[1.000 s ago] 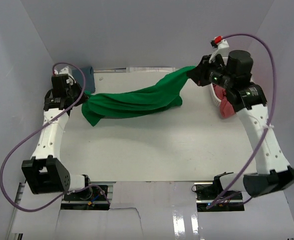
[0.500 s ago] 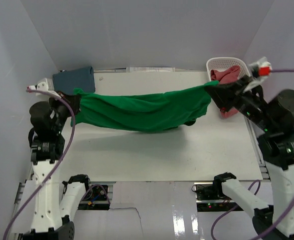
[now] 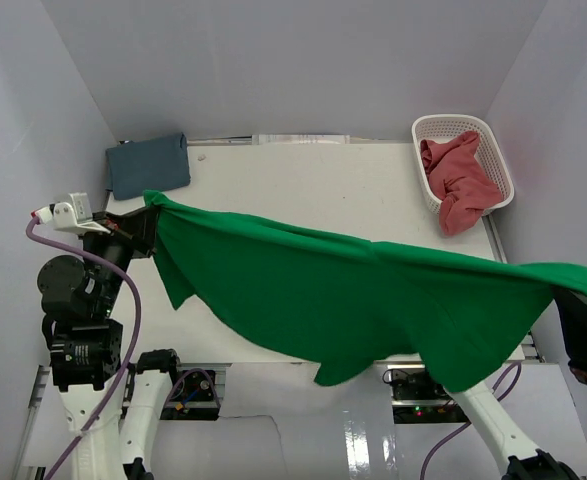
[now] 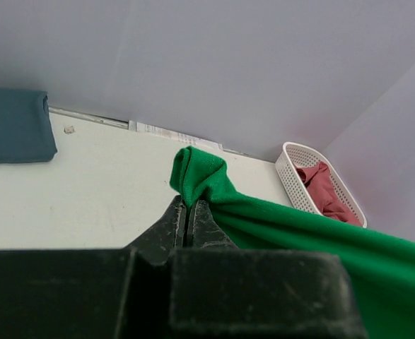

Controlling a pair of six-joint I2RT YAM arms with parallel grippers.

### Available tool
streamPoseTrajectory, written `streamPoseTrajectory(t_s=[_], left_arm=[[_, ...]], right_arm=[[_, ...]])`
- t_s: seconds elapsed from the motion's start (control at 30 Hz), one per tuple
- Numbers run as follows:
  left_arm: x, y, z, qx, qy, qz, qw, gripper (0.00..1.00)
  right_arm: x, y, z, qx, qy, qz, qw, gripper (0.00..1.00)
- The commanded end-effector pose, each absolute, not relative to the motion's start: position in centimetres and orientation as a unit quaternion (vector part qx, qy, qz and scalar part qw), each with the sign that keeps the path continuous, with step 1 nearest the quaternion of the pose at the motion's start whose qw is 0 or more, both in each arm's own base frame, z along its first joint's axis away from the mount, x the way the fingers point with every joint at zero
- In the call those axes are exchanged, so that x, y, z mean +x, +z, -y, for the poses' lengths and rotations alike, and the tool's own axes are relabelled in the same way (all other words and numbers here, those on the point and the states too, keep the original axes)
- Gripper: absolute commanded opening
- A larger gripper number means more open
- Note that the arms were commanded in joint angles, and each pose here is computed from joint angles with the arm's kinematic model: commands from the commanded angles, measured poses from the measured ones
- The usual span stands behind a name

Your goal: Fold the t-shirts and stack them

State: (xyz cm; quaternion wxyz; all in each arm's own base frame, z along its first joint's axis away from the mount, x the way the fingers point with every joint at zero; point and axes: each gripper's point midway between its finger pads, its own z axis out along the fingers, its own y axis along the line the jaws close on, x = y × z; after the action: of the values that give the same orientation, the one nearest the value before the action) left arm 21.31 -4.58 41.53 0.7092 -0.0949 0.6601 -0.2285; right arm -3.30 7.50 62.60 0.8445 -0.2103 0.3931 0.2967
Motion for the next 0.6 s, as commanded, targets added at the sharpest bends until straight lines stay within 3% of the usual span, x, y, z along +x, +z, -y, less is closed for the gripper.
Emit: streamPoseTrajectory(t_s=[0.0,0.13,0.23,0.5,0.57], left_arm=[[21.5,43.1,3.5,-0.11,-0.207,-0.653,0.721,0.0],[22.8,41.5,3.0,-0.124,-0.199,-0.66,0.714,0.03],[25.2,35.8,2.4,-0.162,-0.192,-0.702,0.667,0.03],[29.7,17.0,2.6,-0.244,-0.174,-0.845,0.443,0.01],[30.6,14.5,2.6,-0.251,-0.167,-0.862,0.407,0.0]], right_arm=[[0.3,62.4,-7.3,-0.17,0.291,-0.425,0.84,0.08],[6.6,59.6,-8.7,-0.147,0.298,-0.492,0.805,0.08],[14.4,53.3,-10.9,-0.124,0.309,-0.592,0.733,0.08],[26.1,35.7,-14.8,-0.05,0.328,-0.773,0.541,0.08],[27.4,33.1,-15.4,-0.051,0.327,-0.789,0.517,0.08]])
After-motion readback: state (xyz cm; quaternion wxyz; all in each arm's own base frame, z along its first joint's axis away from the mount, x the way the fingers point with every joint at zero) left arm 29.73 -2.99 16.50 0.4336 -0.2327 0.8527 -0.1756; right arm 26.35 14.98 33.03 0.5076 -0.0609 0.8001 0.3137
